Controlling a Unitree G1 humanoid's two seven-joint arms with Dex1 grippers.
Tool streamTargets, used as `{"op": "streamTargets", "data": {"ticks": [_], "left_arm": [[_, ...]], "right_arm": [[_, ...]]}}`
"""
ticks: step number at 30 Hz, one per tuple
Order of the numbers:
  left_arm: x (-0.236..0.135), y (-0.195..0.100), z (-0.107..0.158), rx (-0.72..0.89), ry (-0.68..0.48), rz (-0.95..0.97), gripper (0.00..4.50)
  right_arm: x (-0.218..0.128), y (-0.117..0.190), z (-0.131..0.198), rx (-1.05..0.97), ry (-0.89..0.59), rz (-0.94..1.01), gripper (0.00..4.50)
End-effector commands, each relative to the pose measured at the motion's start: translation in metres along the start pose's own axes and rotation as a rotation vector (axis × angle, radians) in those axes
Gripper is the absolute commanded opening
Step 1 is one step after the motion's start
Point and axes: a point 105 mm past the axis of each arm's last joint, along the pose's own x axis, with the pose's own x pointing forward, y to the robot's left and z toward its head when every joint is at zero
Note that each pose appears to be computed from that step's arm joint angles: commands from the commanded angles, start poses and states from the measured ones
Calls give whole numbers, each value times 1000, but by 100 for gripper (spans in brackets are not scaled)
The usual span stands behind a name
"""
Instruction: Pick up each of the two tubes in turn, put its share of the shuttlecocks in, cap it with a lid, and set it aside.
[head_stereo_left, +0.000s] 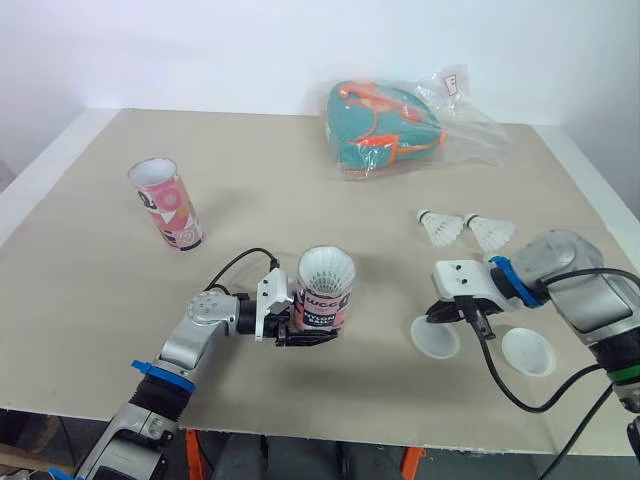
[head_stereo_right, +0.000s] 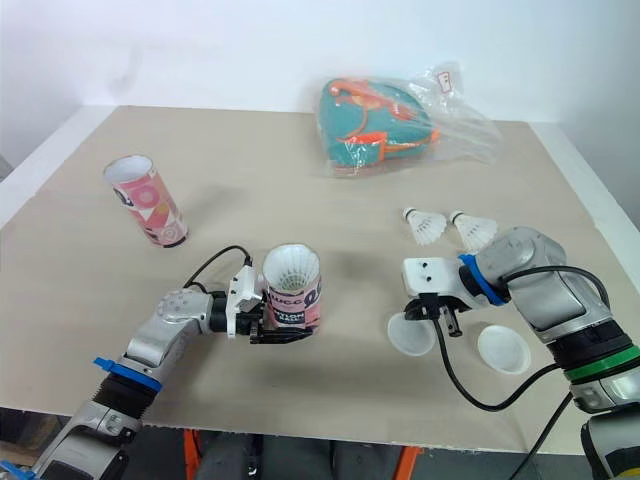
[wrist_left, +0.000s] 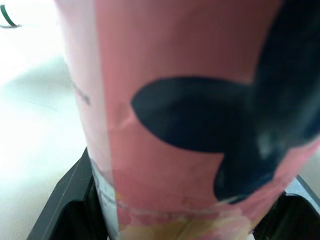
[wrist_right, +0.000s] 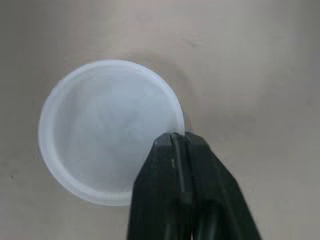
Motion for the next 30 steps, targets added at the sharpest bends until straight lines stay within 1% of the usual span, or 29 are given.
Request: {"op": "streamTargets", "data": {"ticks": [1, 4, 7, 12, 15, 18, 23, 30], "left_arm": [[-2, -14, -24, -86, 115, -82, 297], [-3, -10, -23, -75, 118, -69, 297], [-3, -6, -22, -49, 120, -64, 297], [-2, -1, -20, -19, 116, -63, 297], [-1, 1, -22, 4, 126, -66, 297], [0, 3, -24, 13, 132, -69, 297], [0, 5, -23, 18, 125, -65, 297], [-2, 7, -22, 18, 123, -56, 297]], "right_arm": [[-31, -16, 46, -58, -167, -63, 15], [-55, -22, 77, -116, -268, -91, 15], [-85, -25, 118, -242, -360, -142, 15], [-102, -27, 150, -365, -388, -164, 15], [-97, -23, 169, -418, -417, -119, 15], [-86, -14, 180, -476, -419, -43, 15], [-72, -17, 196, -530, -422, -11, 15], [-61, -22, 211, -621, -400, 18, 15]]}}
